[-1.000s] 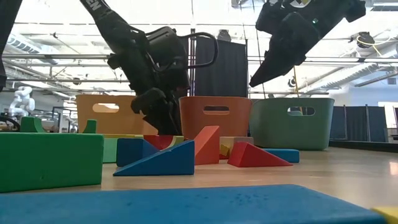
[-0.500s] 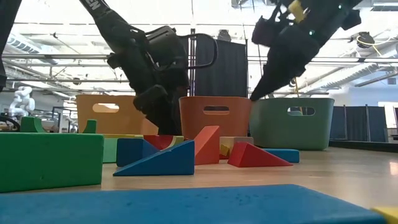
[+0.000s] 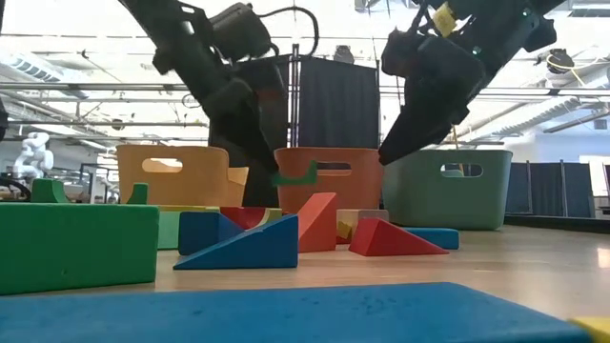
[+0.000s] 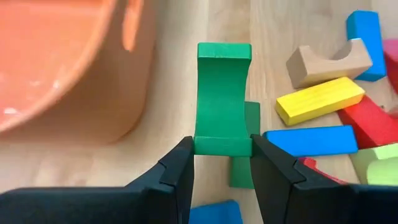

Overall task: Sort blocks by size
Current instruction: Put the green arch block into the yellow bin

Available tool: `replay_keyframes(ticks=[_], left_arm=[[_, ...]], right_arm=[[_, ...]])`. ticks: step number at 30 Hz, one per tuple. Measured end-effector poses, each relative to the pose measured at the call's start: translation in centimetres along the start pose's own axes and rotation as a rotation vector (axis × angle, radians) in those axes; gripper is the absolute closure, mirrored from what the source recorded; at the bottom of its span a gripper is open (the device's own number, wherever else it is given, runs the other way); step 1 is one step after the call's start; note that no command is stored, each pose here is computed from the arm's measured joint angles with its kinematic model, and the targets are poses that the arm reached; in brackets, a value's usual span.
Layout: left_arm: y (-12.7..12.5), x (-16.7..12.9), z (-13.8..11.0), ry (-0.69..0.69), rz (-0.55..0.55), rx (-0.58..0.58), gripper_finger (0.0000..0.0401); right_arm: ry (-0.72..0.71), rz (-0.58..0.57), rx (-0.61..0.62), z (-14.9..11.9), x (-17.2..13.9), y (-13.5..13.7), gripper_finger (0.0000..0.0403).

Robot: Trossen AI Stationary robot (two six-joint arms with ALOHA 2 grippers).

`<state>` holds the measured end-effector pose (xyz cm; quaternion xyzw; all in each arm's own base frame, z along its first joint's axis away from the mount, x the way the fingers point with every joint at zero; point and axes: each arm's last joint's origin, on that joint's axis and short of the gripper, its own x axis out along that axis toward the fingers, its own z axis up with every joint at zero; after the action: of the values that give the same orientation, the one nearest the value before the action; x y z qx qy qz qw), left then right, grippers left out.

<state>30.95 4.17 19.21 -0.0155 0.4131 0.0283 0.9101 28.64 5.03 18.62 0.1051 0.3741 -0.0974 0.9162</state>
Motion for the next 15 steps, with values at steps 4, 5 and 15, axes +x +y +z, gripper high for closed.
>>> replay_keyframes(ticks=[4, 5, 15], left_arm=[[0.2, -1.9, 0.3, -0.018, 0.081, -0.074, 0.0278], [0.2, -2.4, 0.4, -0.026, 0.094, -0.086, 0.0278], [0.2, -7.7, -0.2, -0.015, 0.192, -0.179, 0.0278]], right_arm=[[-0.015, 0.013, 0.109, 0.1, -0.1, 0.3, 0.0243], [-0.022, 0.018, 0.133, 0.1, -0.1, 0.3, 0.0243], [-0.021, 0.031, 0.368, 0.1, -0.1, 0.5, 0.0243]])
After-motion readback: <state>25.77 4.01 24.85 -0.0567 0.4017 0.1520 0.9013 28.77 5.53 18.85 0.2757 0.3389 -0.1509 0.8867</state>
